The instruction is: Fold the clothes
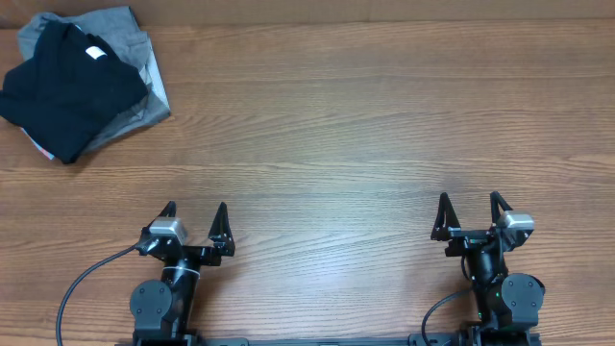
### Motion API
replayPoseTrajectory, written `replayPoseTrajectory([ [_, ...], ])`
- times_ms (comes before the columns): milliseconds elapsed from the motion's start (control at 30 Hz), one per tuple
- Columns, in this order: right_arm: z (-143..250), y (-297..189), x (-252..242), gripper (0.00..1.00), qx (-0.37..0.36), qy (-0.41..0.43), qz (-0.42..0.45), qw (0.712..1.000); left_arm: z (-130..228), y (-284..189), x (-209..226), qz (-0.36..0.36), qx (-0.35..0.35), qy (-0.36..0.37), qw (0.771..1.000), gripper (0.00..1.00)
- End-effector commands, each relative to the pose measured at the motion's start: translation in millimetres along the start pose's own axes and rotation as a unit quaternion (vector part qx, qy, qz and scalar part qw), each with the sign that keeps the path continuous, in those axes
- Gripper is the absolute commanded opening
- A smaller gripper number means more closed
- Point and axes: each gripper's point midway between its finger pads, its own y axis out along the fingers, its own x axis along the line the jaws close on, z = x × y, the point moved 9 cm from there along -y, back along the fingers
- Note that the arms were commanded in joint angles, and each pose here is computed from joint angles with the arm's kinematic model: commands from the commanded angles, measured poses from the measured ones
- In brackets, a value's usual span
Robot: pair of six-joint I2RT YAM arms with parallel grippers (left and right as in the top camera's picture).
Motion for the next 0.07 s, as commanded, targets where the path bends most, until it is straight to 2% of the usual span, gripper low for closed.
replayPoseTrajectory([
  [0, 1.6, -0.1, -1.5, 1.00, -0.004, -0.004, 0.005, 1.000, 0.5, -0.3, 0.3, -0.003, -0.003, 0.008, 1.000, 1.00],
  [33, 1.6, -0.1, -1.5, 1.00, -0.004, -0.004, 0.005, 1.000, 0.5, -0.3, 0.3, -0.003, -0.003, 0.008, 1.000, 1.00],
])
